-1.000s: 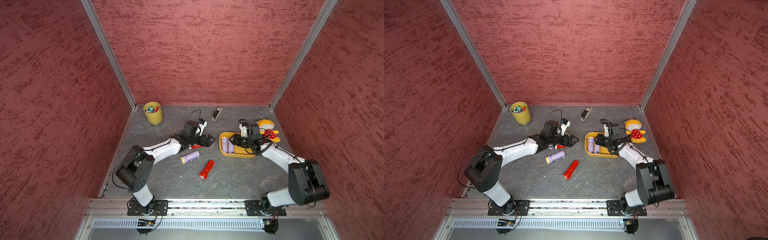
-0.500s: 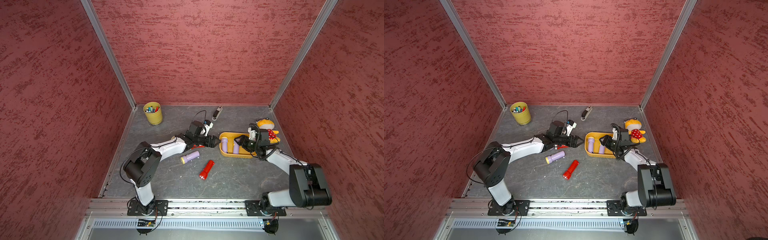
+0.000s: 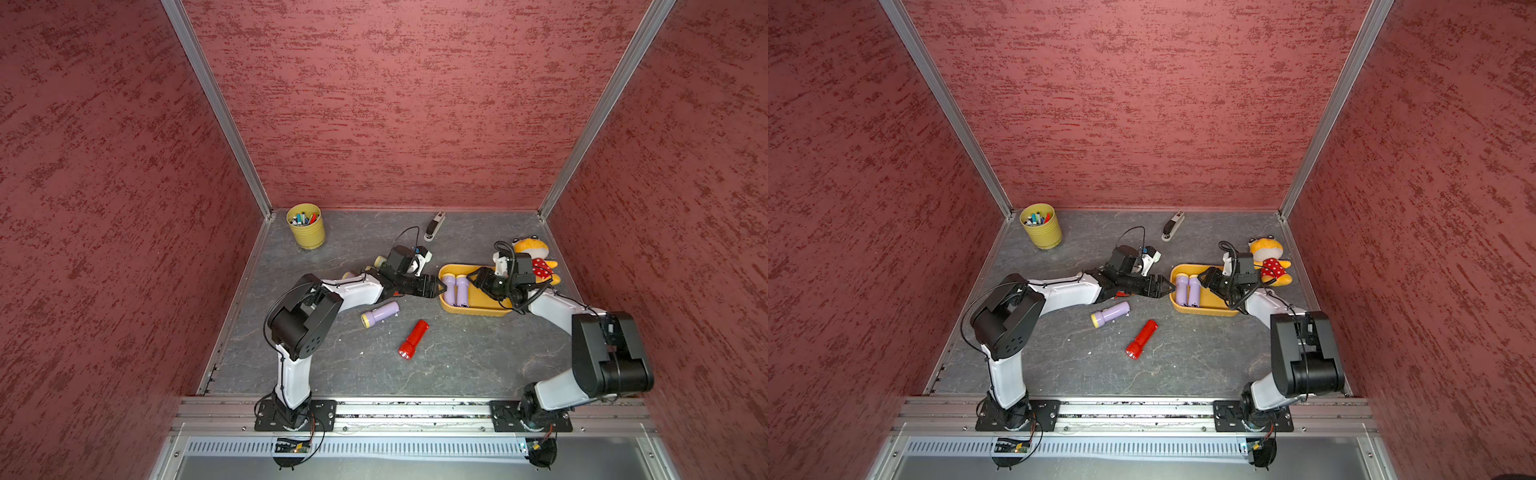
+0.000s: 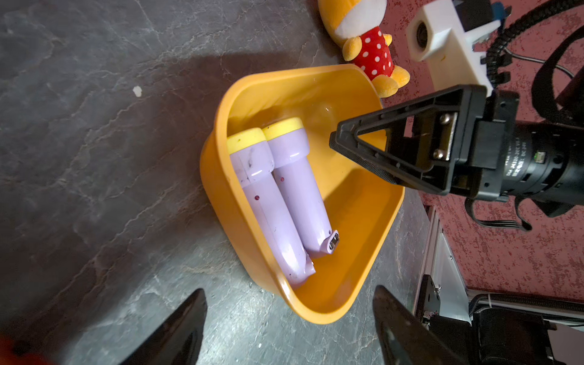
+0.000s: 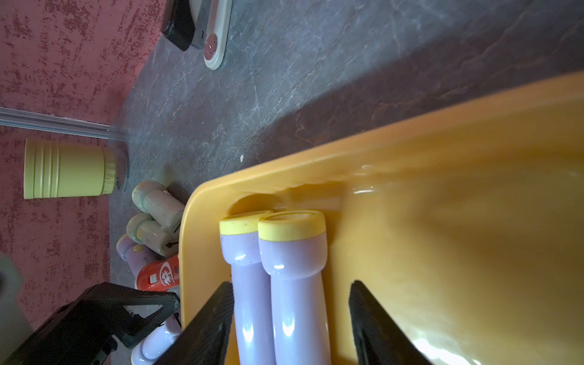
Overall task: Put the flashlights into the storage boxes
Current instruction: Adjust the flashlight in the storage box.
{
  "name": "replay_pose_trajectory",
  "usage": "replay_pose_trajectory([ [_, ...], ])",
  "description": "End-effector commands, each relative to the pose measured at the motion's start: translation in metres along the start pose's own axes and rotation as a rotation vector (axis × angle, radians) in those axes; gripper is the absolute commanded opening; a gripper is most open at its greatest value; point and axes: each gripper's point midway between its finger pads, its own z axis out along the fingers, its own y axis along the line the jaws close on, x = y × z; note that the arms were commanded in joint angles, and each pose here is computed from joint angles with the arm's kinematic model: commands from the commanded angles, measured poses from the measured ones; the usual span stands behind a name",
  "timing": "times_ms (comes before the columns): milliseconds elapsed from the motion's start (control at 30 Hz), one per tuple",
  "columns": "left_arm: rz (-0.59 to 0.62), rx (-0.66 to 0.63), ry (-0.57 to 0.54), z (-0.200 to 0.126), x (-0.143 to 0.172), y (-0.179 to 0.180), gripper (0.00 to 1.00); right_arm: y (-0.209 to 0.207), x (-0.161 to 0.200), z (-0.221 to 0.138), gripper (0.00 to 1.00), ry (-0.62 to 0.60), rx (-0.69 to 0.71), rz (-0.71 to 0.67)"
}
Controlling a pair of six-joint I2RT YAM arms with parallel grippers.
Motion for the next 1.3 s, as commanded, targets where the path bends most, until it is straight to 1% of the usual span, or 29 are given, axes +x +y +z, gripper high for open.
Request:
replay_pose_trajectory([
  [0,0.018,0.048,-0.023,0.004,-0.011,-0.011,0.82,0.008,0.004,0.007,0.59,0.048,-0.05,-0.002],
  [167,0.008,0.07,-0.022,0.006,-0.01,-0.015,0.82,0.009,0.014,0.012,0.58,0.09,-0.062,0.006],
  [267,0.01,0.077,-0.02,0.008,-0.009,-0.017,0.82,0.006,0.018,0.013,0.57,0.094,-0.056,0.008],
  [467,0.005,0.087,-0.013,0.012,-0.009,-0.018,0.82,0.014,0.023,0.015,0.55,0.114,-0.101,0.007],
  [733,0.01,0.111,-0.017,0.015,-0.011,-0.025,0.82,0.026,0.032,0.024,0.54,0.132,-0.132,0.002],
  [867,0.014,0.103,-0.014,0.015,-0.011,-0.026,0.82,0.033,0.031,0.021,0.54,0.12,-0.144,-0.014],
  [1000,0.026,0.091,-0.018,0.011,-0.014,-0.028,0.82,0.034,0.024,0.011,0.56,0.085,-0.104,-0.065],
  [1067,0.028,0.08,-0.025,0.009,-0.016,-0.028,0.82,0.037,0.017,0.002,0.58,0.048,-0.085,-0.105],
  [1167,0.034,0.066,-0.028,0.003,-0.019,-0.029,0.83,0.041,0.007,-0.009,0.59,-0.005,-0.064,-0.158],
  [1267,0.046,0.05,-0.041,-0.005,-0.02,-0.03,0.83,0.056,-0.004,-0.026,0.59,-0.068,-0.088,-0.234],
])
